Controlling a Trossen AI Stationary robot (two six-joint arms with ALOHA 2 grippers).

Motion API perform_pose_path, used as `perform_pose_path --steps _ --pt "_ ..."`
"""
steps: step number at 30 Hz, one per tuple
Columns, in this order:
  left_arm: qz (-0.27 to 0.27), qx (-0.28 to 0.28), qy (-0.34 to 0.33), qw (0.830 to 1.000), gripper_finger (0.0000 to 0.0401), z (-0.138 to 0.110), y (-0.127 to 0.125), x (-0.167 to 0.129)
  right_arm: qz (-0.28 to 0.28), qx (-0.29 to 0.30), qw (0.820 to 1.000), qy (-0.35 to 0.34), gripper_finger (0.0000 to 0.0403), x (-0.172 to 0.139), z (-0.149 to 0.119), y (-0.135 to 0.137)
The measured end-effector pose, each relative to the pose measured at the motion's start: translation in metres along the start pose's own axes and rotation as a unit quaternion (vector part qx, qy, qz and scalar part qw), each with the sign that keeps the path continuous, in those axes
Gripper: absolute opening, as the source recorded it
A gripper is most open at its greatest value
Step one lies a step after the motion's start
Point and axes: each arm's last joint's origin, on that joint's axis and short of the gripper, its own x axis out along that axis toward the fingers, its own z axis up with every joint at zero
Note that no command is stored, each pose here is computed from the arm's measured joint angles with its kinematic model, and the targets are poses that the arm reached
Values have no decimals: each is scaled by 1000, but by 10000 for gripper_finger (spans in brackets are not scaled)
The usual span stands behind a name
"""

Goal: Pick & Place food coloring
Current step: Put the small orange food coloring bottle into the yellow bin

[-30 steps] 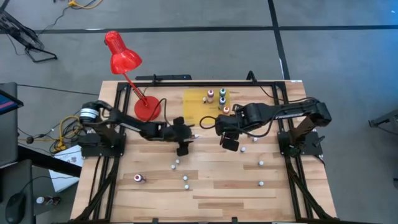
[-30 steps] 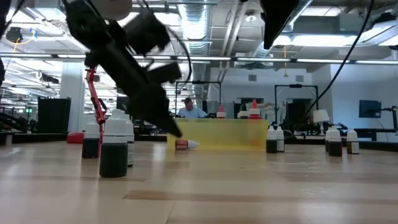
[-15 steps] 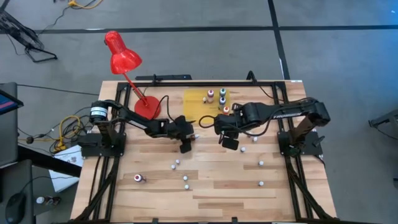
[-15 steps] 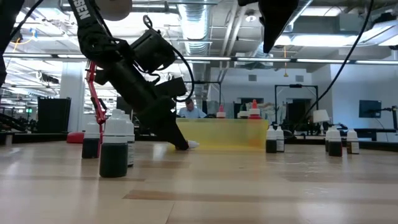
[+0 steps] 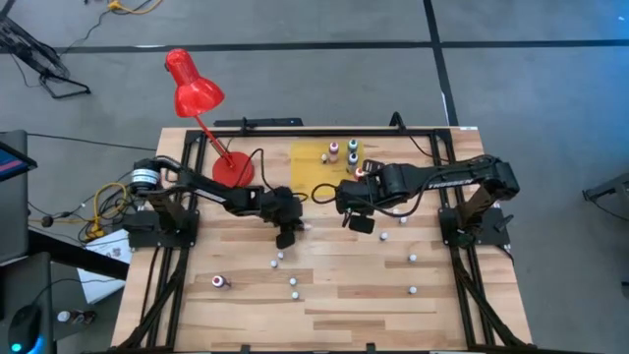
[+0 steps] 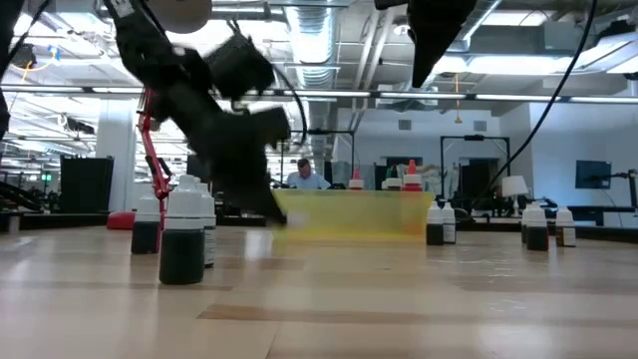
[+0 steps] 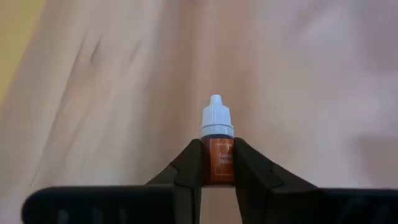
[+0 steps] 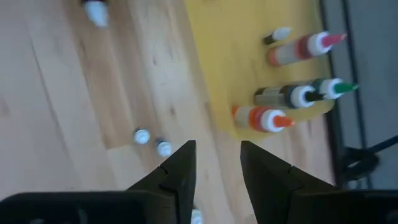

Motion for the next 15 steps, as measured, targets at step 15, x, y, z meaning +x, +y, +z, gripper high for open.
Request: perform_pose_path --steps 15 --pt "-90 84 -205 971 57 53 -66 -129 -21 -174 945 -275 118 -36 36 54"
